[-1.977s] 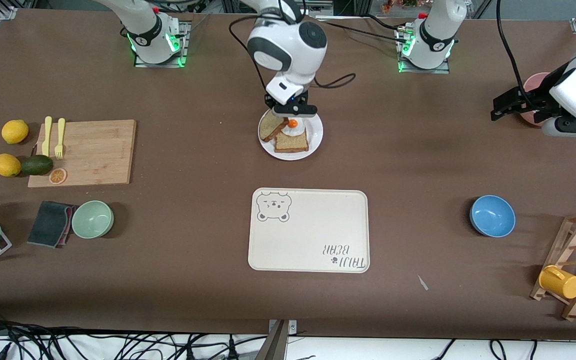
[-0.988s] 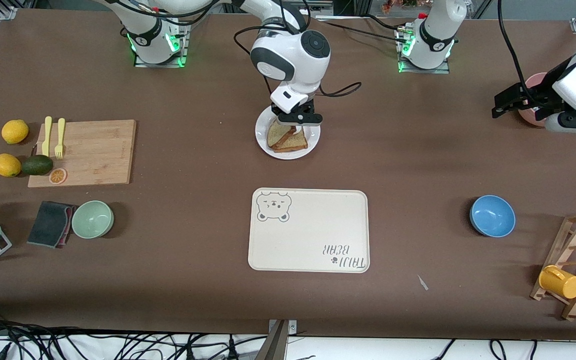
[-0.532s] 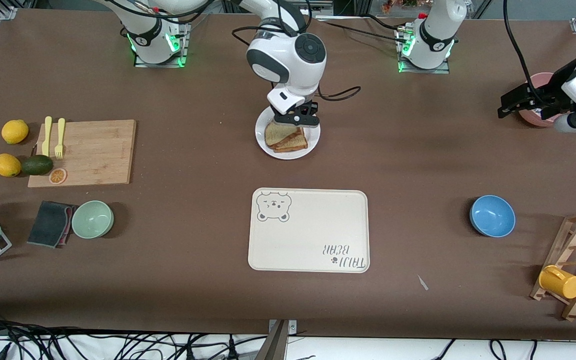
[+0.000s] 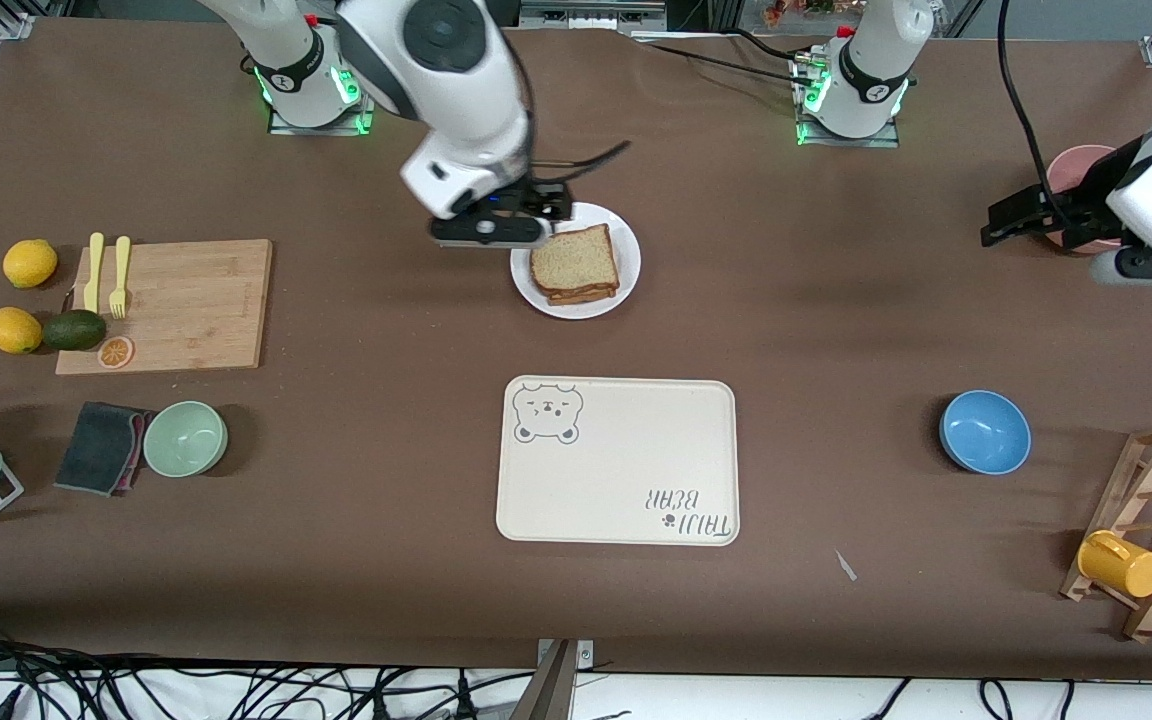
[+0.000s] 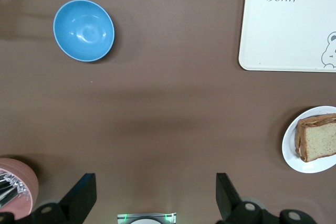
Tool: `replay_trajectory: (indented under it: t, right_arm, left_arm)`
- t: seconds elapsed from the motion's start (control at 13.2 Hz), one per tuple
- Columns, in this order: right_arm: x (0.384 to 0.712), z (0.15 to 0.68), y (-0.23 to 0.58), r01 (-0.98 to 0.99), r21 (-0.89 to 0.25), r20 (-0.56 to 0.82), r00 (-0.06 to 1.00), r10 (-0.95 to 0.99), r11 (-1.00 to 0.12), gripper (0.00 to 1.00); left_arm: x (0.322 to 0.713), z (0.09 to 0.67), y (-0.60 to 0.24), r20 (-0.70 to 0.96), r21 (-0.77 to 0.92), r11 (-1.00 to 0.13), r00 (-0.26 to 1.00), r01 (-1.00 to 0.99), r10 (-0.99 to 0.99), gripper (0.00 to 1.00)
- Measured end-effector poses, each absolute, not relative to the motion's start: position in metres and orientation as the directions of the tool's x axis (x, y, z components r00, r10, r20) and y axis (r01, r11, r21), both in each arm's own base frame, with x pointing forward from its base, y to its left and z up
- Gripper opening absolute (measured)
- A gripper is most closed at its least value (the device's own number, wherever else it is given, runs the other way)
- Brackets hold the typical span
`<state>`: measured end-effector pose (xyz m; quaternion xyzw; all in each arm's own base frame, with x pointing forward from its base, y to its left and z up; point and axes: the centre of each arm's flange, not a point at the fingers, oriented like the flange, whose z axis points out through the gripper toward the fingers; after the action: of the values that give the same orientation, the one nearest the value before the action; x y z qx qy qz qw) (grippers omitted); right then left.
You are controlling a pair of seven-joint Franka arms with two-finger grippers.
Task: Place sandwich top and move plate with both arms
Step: 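Withdraw the right gripper toward the cutting board while the left gripper advances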
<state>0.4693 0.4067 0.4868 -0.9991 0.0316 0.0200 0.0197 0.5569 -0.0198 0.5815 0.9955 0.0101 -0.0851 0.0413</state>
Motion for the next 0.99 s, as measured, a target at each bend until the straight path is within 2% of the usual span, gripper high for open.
replay_trajectory:
  t: [0.23, 0.61, 0.99]
  right_arm:
    - [0.483, 0.506, 0.321, -0.060, 0.032, -0.026, 0.998, -0.061, -0.998, 1.00]
    - [0.544, 0.522, 0.145, -0.152, 0.059, -0.041, 0.987, -0.155, -0.987, 1.00]
    - [0.557, 0.549, 0.061, -0.152, 0.047, -0.021, 0.988, -0.153, -0.987, 1.00]
  left_arm:
    - [0.562, 0.570, -0.018, -0.148, 0.082, -0.996, 0.989, 0.034, 0.021, 1.00]
    - [0.572, 0.542, -0.027, -0.124, 0.081, -0.996, 0.992, 0.024, 0.014, 1.00]
    - [0.565, 0.485, -0.034, -0.178, 0.077, -0.997, 0.984, 0.020, 0.006, 1.00]
